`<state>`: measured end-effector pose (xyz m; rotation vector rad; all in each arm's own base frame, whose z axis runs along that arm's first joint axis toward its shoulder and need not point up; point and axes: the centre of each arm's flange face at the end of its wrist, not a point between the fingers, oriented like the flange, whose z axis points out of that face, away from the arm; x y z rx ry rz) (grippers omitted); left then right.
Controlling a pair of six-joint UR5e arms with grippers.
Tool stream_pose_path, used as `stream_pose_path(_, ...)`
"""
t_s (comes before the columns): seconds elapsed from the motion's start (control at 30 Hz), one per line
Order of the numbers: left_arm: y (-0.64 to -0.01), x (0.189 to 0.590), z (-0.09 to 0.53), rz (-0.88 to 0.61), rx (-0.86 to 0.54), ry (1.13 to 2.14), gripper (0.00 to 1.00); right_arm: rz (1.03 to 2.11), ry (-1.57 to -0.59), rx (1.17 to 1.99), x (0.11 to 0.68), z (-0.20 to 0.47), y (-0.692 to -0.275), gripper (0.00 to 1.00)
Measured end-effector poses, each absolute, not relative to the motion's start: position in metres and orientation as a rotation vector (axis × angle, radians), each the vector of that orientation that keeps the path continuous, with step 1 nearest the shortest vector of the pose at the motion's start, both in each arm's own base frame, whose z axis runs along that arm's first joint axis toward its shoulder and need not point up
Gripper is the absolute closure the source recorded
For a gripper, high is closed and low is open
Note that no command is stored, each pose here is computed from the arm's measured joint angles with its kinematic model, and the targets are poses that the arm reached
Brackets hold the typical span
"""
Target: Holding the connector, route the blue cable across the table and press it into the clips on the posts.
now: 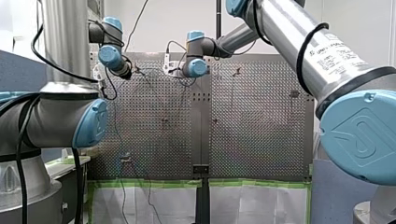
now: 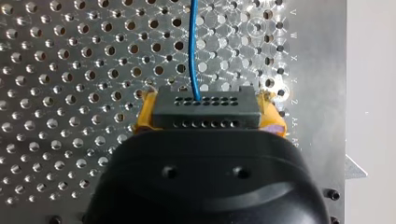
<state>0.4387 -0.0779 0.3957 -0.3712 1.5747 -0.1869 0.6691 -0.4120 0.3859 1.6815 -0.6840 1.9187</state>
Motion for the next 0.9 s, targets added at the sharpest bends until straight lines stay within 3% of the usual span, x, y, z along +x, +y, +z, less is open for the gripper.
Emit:
stream_pose_path(0.6,-0.133,0.375,0.447,-0.232,-0.259,1.572,0.00,1.914,-0.690,1.677,0.668,0.385,-0.414,1.00)
stream_pose_path(0.9,-0.159,0.389,0.453,-0.267,-0.145,1.543,0.00,1.915,-0.689,1.679,0.669,0.385,-0.413,1.00)
